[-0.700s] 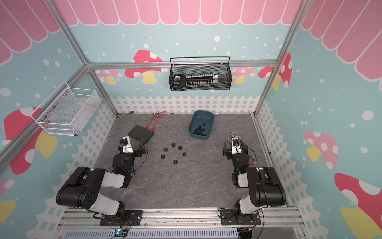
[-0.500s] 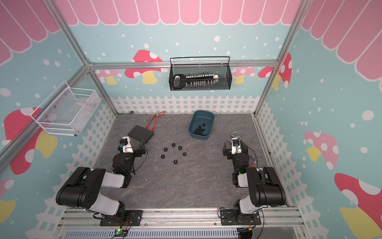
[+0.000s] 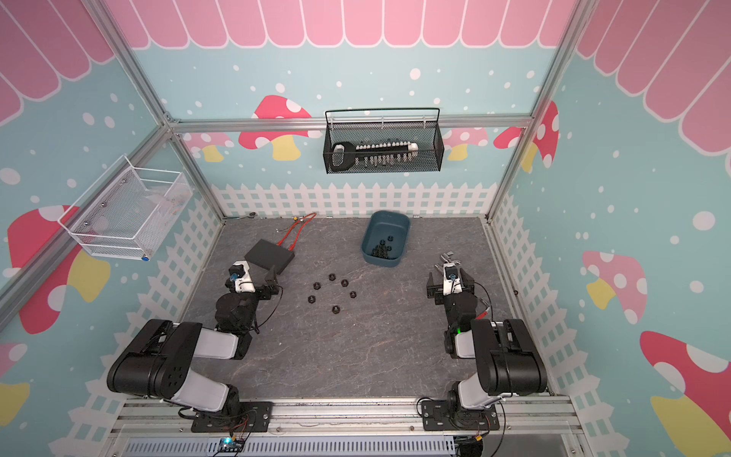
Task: Put the nuts on the desktop into the storage box
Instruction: Move the storage box to the center of the board.
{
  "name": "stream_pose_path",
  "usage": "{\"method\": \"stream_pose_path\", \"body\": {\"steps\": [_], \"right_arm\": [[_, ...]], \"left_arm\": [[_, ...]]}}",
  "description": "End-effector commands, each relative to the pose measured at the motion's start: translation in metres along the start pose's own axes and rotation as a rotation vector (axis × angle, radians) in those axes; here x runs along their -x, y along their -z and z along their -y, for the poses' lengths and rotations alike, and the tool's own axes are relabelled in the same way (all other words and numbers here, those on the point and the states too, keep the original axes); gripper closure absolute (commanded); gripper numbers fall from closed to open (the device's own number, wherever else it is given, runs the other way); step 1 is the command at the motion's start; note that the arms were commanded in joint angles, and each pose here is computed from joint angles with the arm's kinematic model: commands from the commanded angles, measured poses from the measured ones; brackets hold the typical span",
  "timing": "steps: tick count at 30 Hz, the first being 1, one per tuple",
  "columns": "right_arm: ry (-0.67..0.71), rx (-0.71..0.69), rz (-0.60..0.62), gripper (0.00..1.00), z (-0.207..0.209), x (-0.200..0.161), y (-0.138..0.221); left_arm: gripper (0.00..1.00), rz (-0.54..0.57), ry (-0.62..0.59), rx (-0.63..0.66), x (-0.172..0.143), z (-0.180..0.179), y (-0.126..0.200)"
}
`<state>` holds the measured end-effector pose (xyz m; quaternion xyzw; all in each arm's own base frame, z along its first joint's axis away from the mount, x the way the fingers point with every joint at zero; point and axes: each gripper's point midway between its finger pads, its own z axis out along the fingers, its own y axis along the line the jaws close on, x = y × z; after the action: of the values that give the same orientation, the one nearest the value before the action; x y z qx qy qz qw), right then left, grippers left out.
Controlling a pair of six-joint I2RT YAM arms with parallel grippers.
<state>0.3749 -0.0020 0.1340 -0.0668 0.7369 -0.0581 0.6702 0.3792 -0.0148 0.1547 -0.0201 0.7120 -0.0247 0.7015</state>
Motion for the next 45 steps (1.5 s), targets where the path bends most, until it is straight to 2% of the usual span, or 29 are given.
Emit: {"method": "stream_pose_path", "body": {"steps": [1,4,5,7,9,11,13,16,19,23,26,29,34,38,45], "right_arm": [[-0.011,0.000,0.000,0.01,0.000,0.000,0.000],[-0.011,-0.001,0.008,0.06,0.001,0.002,0.001],[-0.009,0.001,0.025,0.10,0.000,0.008,0.002],[-0.003,0.026,-0.016,0.13,-0.001,0.022,-0.004],[-0.028,0.046,-0.027,0.14,0.000,0.054,-0.011],[-0.031,0.094,-0.008,0.13,-0.009,0.091,-0.014],[-0.016,0.118,-0.047,0.12,-0.022,0.117,-0.016],[0.011,0.156,-0.120,0.12,-0.051,0.145,-0.015],[-0.002,0.255,-0.256,0.11,-0.085,0.147,-0.013],[-0.038,0.357,-0.465,0.12,-0.122,0.119,-0.014],[-0.038,0.327,-0.517,0.14,-0.125,0.100,-0.031],[-0.055,0.264,-0.541,0.17,-0.121,0.091,-0.061],[-0.145,0.181,-0.567,0.21,-0.108,0.078,-0.122],[-0.209,0.146,-0.619,0.23,-0.098,0.048,-0.165],[-0.268,0.155,-0.723,0.27,-0.105,0.000,-0.202]], "left_arm": [[0.01,-0.004,0.005,-0.004,-0.003,-0.001,0.002],[0.01,0.002,0.004,-0.004,-0.001,-0.001,0.003],[0.01,0.004,0.006,0.020,0.001,-0.004,0.003],[0.01,-0.020,0.004,0.072,0.013,-0.007,0.000],[0.01,-0.037,0.009,0.115,0.038,-0.003,-0.003],[0.01,-0.040,0.049,0.102,0.069,0.010,-0.005],[0.01,-0.061,0.102,0.097,0.093,0.024,-0.007],[0.01,-0.150,0.148,0.069,0.105,0.049,-0.013],[0.01,-0.317,0.166,0.066,0.088,0.071,-0.018],[0.01,-0.537,0.184,0.028,0.044,0.099,-0.010],[0.01,-0.646,0.178,-0.007,0.013,0.122,0.000],[0.01,-0.707,0.168,-0.031,-0.010,0.140,0.007],[0.01,-0.757,0.128,-0.069,-0.030,0.166,0.009],[0.01,-0.754,0.115,-0.071,-0.030,0.172,0.005],[0.01,-0.728,0.076,-0.081,-0.021,0.176,-0.006]]}}
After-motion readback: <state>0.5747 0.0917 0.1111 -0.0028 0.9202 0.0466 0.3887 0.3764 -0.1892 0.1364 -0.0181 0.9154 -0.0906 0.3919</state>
